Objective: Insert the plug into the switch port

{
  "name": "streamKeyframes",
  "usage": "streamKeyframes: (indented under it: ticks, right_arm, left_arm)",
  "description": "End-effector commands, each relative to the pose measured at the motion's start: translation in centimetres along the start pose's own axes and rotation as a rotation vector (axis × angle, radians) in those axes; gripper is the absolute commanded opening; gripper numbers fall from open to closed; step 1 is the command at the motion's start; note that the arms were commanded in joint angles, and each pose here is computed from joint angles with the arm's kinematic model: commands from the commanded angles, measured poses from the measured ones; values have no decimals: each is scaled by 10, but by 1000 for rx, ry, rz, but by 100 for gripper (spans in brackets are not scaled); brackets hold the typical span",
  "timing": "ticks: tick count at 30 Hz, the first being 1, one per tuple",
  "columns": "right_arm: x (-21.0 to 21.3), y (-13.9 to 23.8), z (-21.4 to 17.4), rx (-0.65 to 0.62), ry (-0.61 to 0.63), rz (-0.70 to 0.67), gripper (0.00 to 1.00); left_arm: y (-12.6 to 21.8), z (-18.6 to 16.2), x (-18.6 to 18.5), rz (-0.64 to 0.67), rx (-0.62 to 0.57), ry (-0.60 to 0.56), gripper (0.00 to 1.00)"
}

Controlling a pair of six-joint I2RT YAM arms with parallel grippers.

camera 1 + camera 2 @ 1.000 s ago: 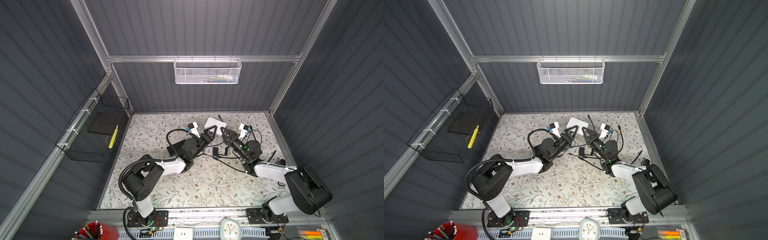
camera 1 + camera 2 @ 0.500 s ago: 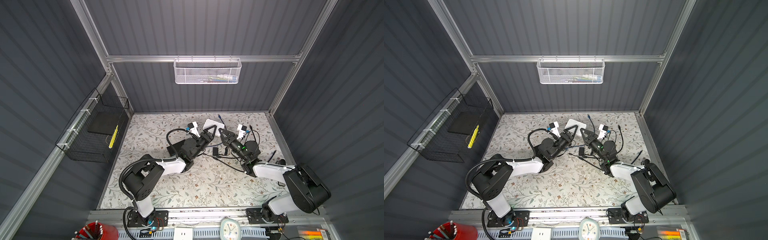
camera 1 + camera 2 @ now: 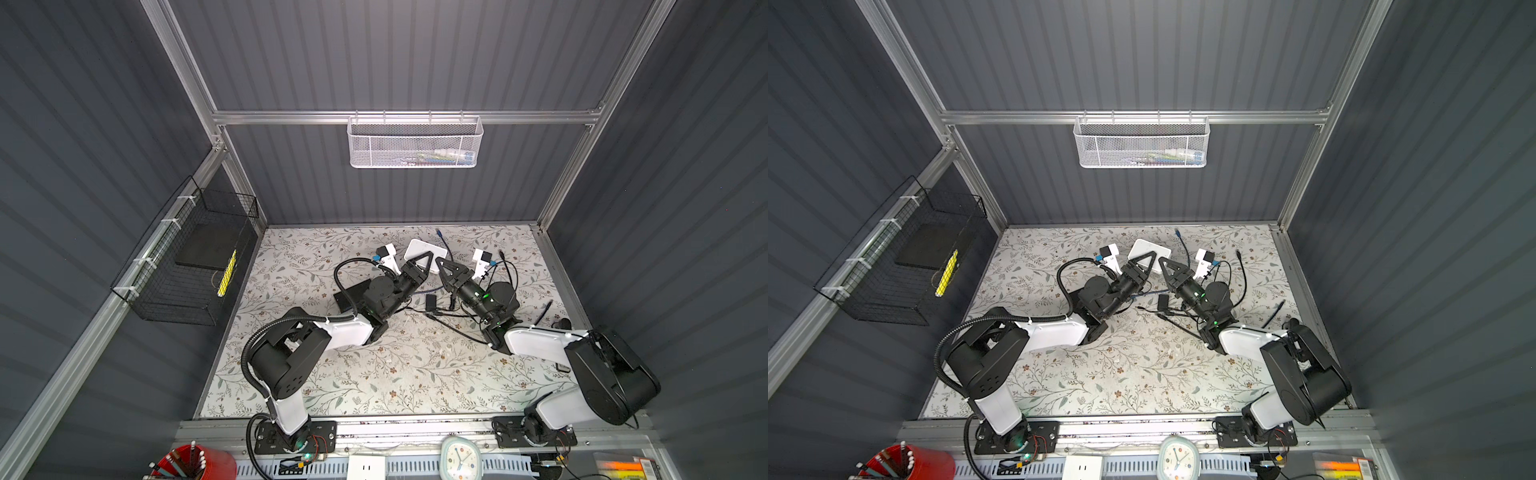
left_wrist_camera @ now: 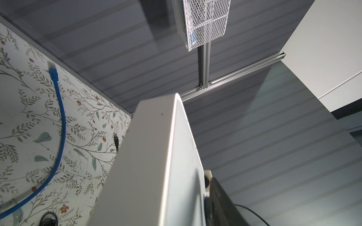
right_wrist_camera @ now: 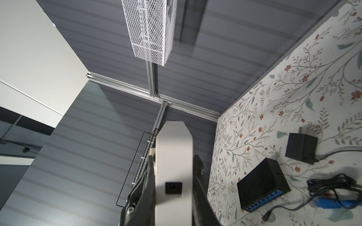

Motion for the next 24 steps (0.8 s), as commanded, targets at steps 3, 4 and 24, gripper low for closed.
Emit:
streamKeyframes:
  ticks: [3, 4, 24]
  right_arm:
    - [16, -3, 1, -13, 33, 60, 4]
    - [16, -3, 1, -14, 34, 59, 4]
    - [-4, 32, 6, -24, 91, -65, 50]
  left_arm:
    - [-4, 3, -10, -34, -26, 3, 43]
    - [-4, 3, -10, -35, -28, 2, 42]
    - [0, 1, -6, 16, 106, -29, 1]
Point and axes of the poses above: each gripper's point midway between its finger pads, its own y axis back along the fingers, its own x axis along the line the jaws close on, z = x × y, the point moved 2 cm from there along y, back along the fingers, and after that the axes turned 6 degrees about -y, right-handed, at the moved point
